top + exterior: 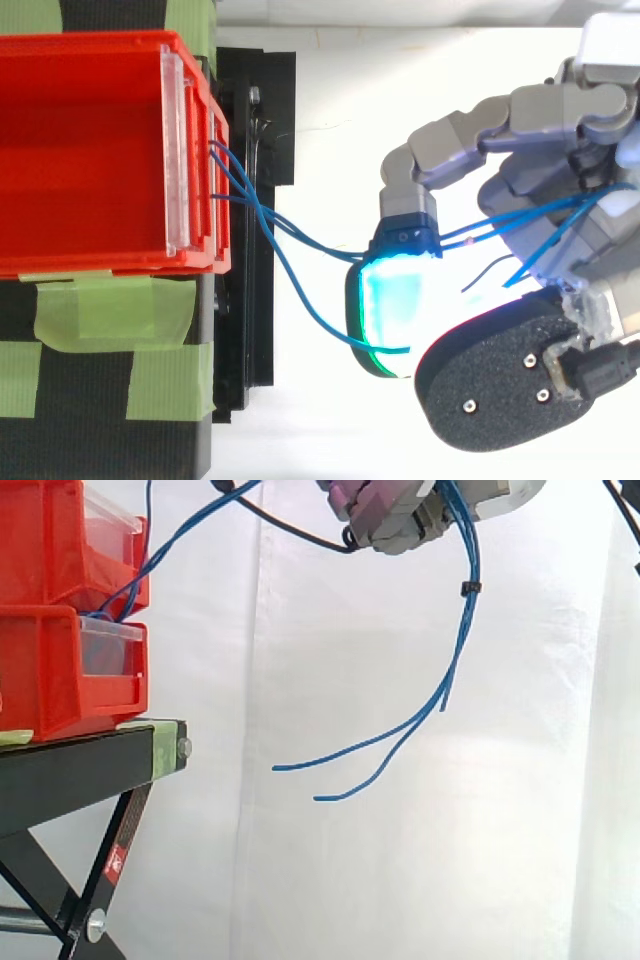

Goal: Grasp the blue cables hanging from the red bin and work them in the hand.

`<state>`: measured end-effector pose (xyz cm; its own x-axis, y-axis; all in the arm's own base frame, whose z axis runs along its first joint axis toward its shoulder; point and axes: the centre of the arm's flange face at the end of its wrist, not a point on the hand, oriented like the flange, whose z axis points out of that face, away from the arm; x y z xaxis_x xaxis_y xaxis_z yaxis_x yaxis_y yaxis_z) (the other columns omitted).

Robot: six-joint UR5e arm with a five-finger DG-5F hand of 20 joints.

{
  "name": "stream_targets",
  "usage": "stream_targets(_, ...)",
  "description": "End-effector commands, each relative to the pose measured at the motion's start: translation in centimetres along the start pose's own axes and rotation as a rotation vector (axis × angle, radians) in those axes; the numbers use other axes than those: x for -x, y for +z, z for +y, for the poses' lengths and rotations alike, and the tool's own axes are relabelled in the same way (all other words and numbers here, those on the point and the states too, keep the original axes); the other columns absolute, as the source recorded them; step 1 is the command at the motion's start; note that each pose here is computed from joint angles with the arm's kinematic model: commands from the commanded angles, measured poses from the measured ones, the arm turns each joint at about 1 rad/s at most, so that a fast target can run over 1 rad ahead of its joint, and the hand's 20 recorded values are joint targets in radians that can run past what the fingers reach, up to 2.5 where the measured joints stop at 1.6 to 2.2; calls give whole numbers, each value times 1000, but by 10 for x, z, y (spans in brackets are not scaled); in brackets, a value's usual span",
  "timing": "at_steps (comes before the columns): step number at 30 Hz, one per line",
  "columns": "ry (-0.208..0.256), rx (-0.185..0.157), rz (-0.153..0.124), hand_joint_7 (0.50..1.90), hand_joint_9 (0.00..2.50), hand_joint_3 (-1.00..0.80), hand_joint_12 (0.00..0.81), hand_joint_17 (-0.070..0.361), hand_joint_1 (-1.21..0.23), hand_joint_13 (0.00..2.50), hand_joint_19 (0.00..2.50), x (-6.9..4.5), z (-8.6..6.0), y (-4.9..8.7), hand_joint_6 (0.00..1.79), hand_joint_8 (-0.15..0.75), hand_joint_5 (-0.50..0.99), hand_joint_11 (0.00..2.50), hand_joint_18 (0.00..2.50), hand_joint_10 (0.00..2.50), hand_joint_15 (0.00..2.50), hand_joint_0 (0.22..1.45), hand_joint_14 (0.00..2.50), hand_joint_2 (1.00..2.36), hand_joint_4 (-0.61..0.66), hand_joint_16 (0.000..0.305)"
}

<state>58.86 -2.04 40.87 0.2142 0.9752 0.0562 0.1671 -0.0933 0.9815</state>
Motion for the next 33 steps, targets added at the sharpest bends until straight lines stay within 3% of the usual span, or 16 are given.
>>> stream_targets(1,2,1,-1,1254,782,-79,522,134,-709,833,1374,0,1,0,600,511,377,2500,1199,2500,1889,873,2500,1016,180,60)
stream_targets(33,0,0,-1,1259,782,-96,522,134,-707,833,1374,0,0,0,597,511,369,2500,1199,2500,1889,879,2500,1016,168,60)
